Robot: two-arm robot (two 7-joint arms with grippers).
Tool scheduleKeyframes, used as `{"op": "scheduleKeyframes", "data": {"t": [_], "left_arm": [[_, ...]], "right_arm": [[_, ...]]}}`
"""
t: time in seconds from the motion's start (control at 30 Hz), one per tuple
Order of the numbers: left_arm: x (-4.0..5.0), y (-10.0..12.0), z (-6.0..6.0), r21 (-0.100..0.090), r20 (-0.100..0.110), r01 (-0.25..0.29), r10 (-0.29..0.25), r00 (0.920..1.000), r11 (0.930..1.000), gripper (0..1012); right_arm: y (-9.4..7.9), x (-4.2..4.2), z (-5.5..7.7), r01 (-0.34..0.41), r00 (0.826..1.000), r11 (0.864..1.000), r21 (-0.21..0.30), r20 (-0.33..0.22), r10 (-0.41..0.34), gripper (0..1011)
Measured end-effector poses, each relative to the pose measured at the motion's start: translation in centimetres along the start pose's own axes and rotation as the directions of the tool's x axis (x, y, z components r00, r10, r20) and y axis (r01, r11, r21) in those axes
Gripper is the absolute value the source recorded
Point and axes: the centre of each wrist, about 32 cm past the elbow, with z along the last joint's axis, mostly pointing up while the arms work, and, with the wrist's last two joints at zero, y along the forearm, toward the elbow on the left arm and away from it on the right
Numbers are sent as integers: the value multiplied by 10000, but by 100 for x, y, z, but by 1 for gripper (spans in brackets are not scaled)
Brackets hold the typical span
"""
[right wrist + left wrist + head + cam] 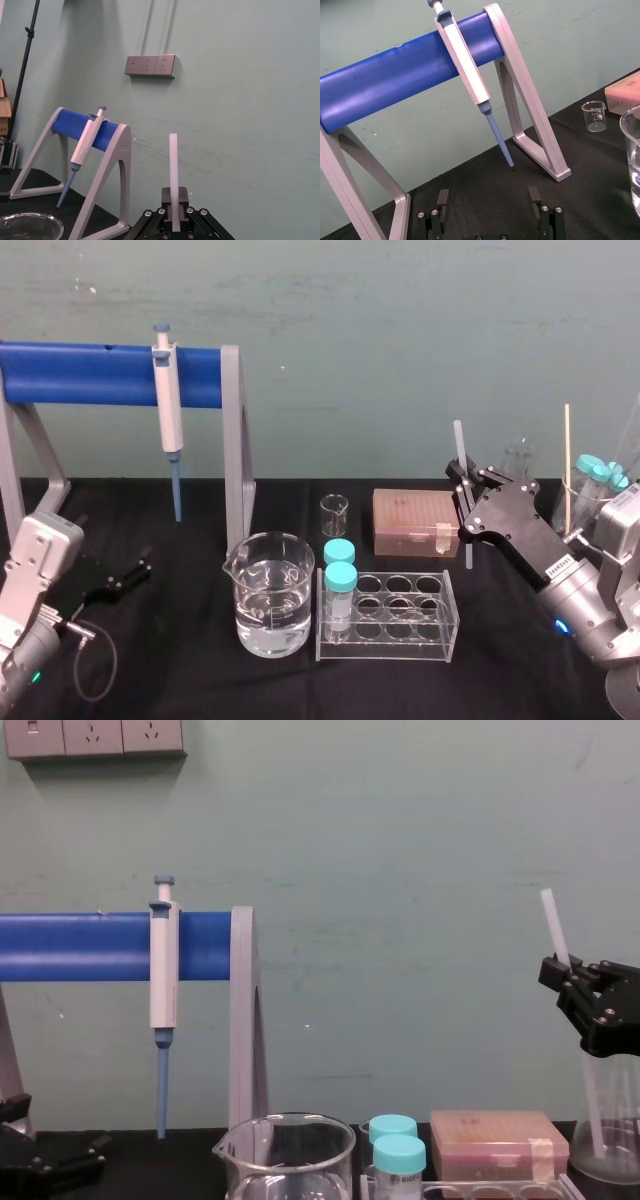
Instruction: Pick up the stirring rod with one hand, then place it down.
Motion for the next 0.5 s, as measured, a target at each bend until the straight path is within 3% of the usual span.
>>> {"op": "scheduleKeyframes", "data": {"t": [0.5], "left_arm": [[0,0,0,0,0,0,0,10000,10000,1000]], "right_arm": [[0,0,0,0,10000,10000,0,1,0,72]]}}
